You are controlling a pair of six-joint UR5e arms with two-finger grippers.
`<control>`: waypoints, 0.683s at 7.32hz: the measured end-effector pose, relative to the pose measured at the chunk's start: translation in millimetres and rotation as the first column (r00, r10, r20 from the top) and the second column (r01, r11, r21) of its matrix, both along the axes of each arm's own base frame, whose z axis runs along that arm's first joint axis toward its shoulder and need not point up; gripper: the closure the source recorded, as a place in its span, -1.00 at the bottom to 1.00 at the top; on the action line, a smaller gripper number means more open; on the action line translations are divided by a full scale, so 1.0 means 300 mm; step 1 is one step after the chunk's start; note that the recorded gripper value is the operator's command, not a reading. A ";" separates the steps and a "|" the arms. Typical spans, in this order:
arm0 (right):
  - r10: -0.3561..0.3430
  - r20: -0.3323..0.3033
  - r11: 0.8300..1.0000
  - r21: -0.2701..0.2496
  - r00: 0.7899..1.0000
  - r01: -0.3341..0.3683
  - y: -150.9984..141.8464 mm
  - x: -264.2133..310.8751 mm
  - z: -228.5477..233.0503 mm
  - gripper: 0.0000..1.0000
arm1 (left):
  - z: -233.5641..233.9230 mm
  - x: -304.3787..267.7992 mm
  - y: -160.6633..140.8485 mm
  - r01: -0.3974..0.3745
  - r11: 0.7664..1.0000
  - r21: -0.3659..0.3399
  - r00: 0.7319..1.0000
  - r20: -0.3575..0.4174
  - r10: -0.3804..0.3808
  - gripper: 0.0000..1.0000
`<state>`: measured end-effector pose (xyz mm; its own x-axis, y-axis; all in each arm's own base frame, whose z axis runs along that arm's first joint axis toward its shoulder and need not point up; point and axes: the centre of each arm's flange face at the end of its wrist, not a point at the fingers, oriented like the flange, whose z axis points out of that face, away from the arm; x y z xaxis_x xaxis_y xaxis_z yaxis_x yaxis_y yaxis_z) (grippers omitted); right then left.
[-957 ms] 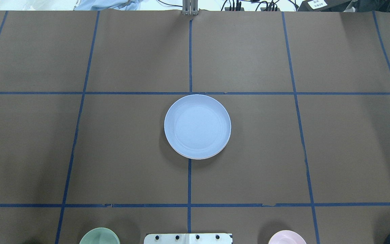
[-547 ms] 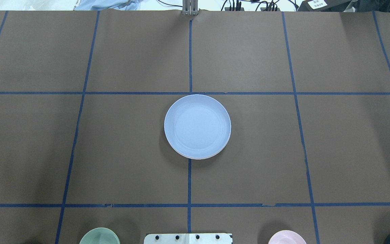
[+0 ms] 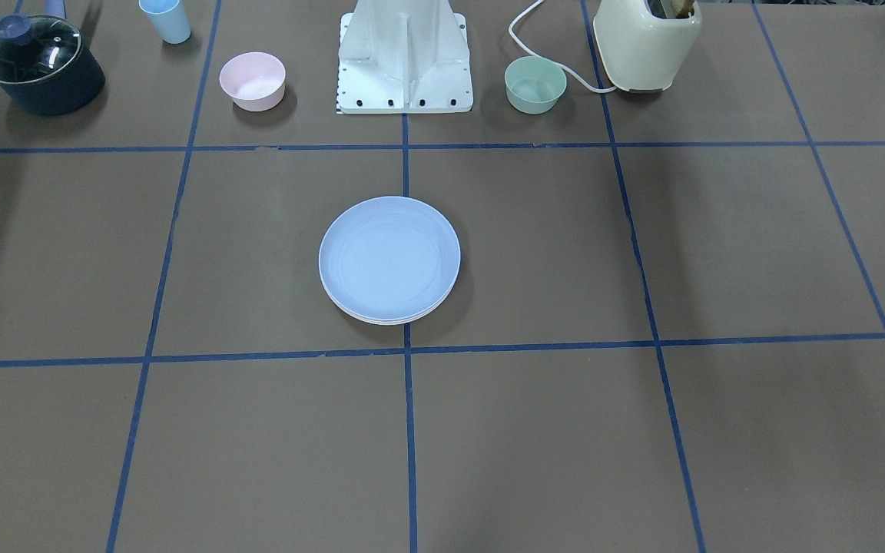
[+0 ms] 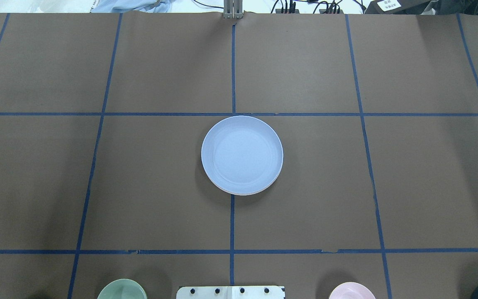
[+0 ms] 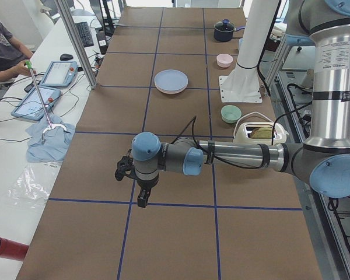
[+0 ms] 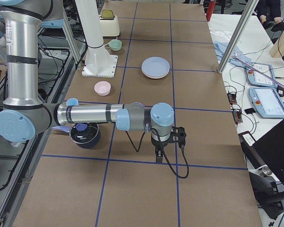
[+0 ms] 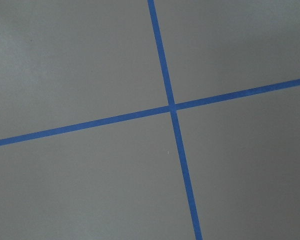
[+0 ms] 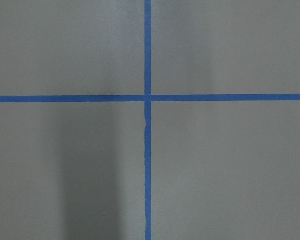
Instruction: Stack three plates with pink and blue
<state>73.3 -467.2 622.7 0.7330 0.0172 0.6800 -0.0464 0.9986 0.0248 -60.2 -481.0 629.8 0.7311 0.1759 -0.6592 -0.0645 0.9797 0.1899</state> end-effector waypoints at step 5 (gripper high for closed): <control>-0.001 -0.001 1.000 0.003 1.000 0.001 -0.002 0.000 -0.004 -1.00 | -0.011 0.002 -0.007 0.059 0.997 -0.050 0.998 -0.013 -0.060 -1.00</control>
